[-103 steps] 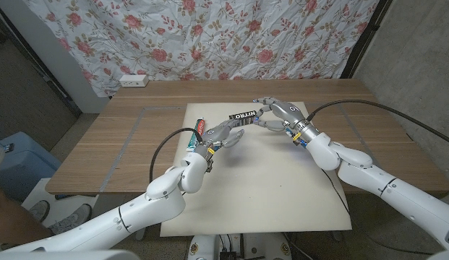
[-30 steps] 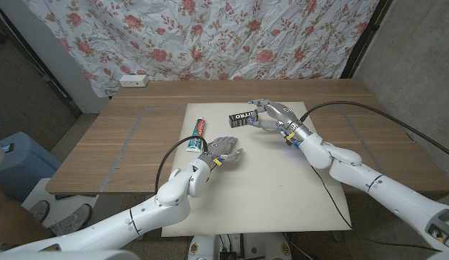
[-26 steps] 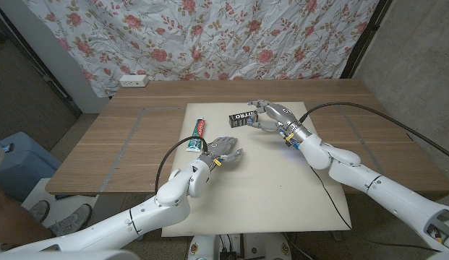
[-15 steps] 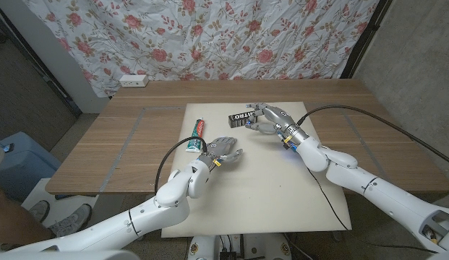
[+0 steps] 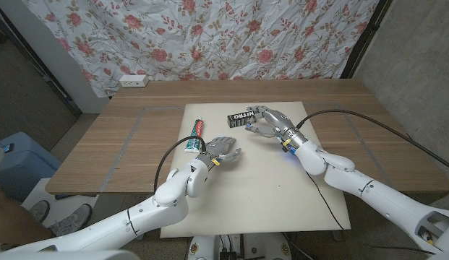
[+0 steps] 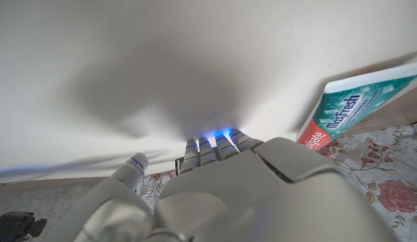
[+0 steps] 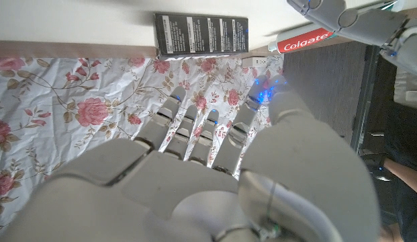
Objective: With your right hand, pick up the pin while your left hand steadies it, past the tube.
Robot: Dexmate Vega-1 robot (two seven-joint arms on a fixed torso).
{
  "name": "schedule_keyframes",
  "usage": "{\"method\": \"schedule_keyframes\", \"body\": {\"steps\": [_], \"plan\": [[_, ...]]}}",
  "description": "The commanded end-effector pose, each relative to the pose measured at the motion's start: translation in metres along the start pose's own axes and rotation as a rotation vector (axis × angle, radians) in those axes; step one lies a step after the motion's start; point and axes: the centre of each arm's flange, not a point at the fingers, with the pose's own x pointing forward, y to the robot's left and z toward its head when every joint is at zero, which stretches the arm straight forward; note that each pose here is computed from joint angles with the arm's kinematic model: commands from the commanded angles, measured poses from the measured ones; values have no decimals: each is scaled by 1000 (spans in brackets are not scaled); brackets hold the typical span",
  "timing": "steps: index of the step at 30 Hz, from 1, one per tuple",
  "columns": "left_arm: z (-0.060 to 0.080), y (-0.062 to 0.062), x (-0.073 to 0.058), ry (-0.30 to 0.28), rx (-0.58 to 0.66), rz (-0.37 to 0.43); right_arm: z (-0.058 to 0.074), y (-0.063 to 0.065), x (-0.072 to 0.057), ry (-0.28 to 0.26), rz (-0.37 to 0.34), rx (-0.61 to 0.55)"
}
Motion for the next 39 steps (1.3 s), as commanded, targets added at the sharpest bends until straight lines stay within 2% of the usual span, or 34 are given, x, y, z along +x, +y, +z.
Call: {"method": "schedule_keyframes", "body": {"steps": [1, 25, 39], "plan": [[-1, 3, 1, -4, 8, -4, -5, 11, -6, 27, -6, -3], [0, 5, 6, -12, 15, -21, -14, 25, -9, 33, 33, -36], [-1, 2, 7, -10, 11, -32, -19, 30, -13, 63, 71, -49]]}}
